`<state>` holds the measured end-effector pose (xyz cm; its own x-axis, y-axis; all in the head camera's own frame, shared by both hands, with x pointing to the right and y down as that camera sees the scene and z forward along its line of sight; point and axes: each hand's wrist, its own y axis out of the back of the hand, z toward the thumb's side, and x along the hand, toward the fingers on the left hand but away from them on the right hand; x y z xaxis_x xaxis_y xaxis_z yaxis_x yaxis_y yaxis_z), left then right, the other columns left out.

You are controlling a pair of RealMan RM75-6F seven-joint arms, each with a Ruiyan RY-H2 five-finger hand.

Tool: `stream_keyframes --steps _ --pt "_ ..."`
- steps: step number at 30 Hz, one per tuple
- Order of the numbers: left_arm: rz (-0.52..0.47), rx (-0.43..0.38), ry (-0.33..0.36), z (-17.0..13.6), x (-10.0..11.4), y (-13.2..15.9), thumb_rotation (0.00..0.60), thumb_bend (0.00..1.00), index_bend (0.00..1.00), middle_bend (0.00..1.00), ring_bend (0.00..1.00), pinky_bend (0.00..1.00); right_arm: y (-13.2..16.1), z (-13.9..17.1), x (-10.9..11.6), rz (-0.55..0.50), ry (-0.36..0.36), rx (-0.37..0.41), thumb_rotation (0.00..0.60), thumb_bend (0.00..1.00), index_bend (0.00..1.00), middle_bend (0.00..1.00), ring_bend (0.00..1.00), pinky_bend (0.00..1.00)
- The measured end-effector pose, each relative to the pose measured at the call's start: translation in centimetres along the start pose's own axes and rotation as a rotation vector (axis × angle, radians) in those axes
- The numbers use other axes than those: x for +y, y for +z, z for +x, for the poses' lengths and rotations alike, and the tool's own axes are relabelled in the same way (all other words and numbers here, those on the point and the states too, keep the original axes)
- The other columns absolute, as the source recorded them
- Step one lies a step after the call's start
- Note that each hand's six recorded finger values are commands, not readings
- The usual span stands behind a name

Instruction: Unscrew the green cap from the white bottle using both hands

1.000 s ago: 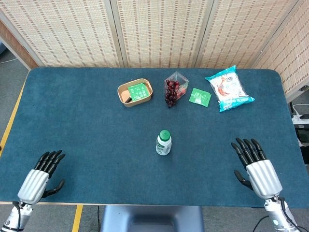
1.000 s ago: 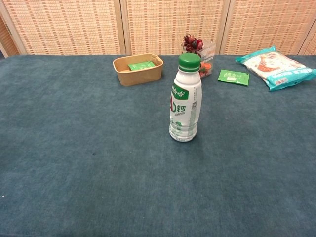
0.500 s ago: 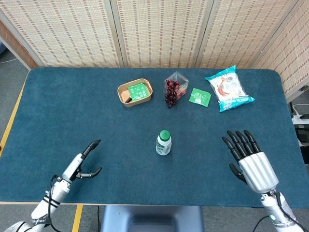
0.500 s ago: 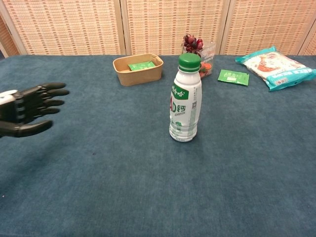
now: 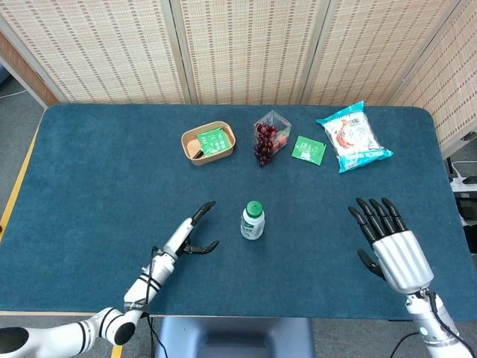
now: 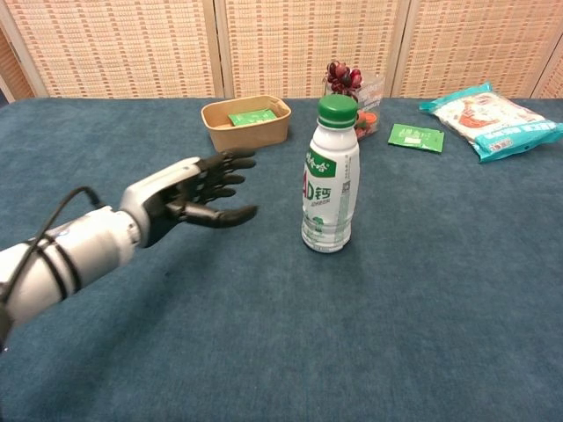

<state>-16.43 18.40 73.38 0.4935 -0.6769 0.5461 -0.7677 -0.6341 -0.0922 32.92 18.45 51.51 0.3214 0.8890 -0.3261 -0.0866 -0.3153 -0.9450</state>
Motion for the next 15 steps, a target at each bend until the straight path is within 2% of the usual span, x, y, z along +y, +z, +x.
stream_keyframes --steps 15 --pt "0.008 -0.078 -0.066 4.5 -4.4 4.9 0.600 0.34 0.00 0.00 0.00 0.00 -1.8 -0.7 -0.3 -0.031 0.023 -0.053 0.600 0.21 0.00 0.00 0.00 0.00"
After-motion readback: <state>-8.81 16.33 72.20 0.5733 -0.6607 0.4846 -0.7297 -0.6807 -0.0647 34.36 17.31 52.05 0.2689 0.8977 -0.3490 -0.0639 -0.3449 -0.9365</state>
